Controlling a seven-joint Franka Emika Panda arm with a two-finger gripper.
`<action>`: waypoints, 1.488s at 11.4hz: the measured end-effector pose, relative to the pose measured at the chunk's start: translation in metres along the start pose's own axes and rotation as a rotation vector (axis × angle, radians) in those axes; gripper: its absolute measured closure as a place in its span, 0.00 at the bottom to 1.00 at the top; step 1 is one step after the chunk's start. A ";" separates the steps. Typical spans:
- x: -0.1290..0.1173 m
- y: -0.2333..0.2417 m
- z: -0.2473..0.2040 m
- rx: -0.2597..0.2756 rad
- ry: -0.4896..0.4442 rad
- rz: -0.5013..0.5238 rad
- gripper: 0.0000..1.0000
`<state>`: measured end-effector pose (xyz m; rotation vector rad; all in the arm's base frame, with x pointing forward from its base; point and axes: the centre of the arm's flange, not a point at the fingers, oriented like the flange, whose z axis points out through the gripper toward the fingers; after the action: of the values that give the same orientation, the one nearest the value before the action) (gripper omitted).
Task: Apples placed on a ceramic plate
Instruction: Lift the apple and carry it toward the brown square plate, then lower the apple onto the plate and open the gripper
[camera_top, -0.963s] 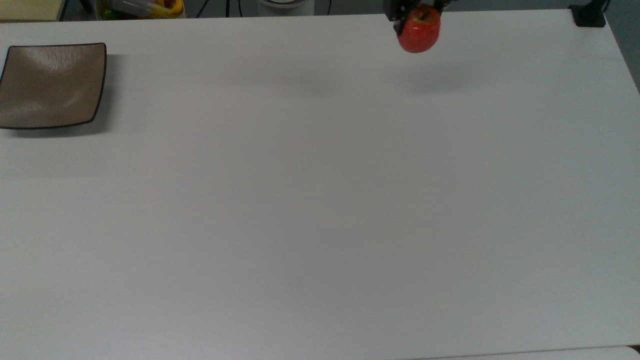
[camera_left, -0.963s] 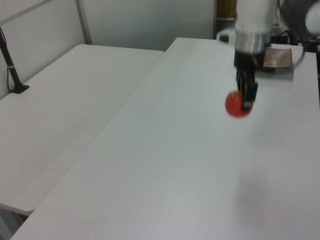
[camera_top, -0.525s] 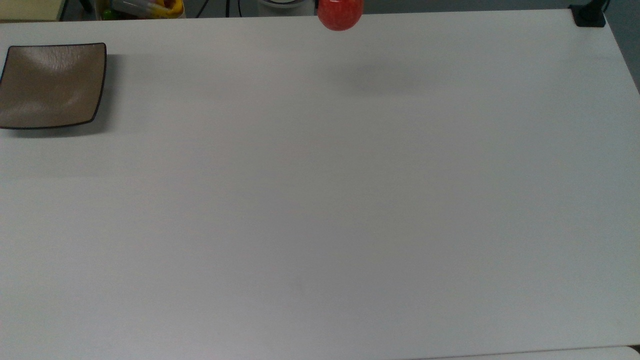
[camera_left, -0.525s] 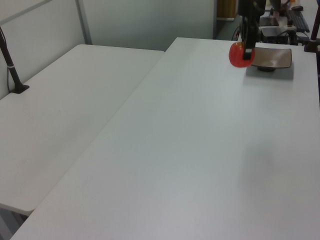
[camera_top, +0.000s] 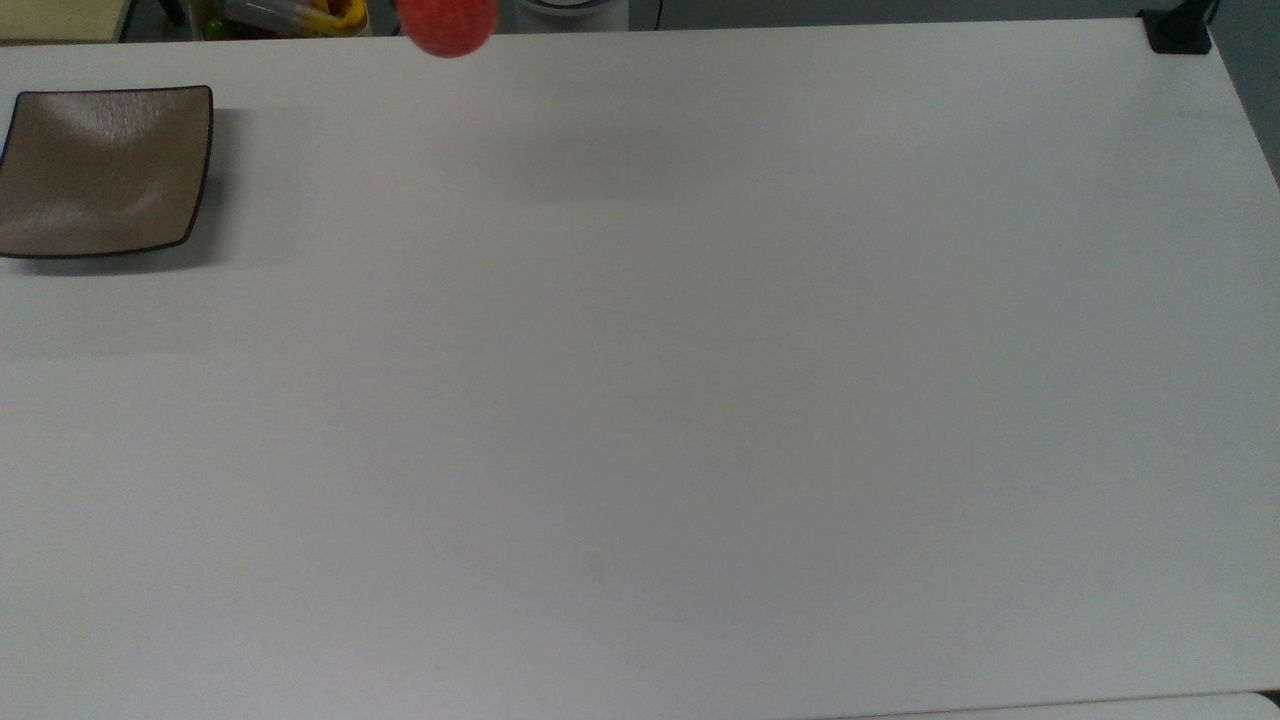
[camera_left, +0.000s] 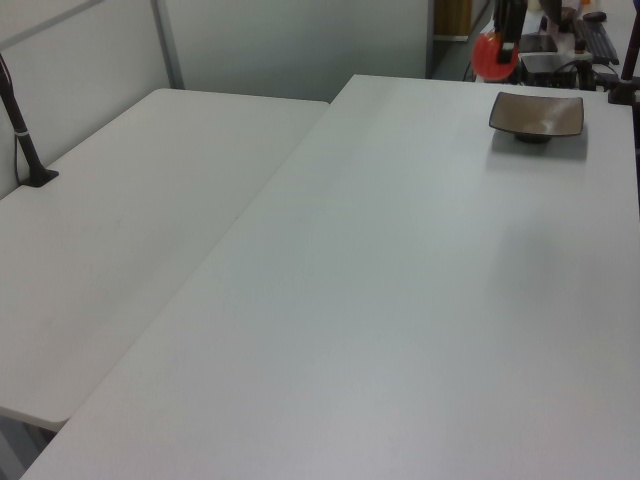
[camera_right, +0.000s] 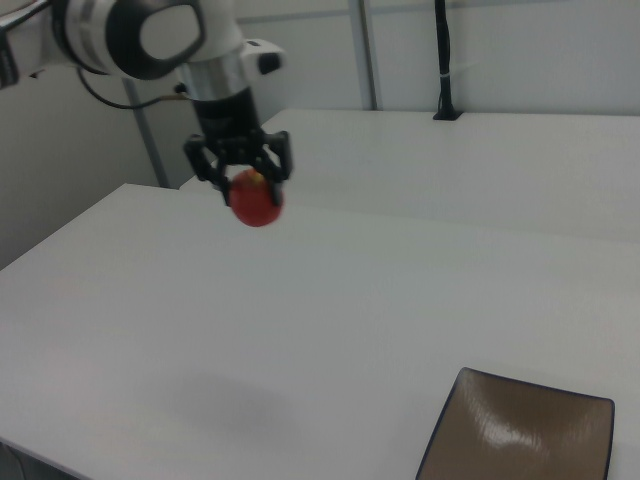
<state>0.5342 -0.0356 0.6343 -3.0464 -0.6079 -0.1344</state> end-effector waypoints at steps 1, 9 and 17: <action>-0.015 0.038 0.000 -0.013 0.016 -0.010 0.27; -0.105 0.241 0.119 -0.104 -0.070 -0.051 0.27; -0.143 0.306 0.210 -0.128 -0.167 -0.014 0.27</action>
<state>0.5366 -0.3622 0.4080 -3.2006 -0.6545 0.0853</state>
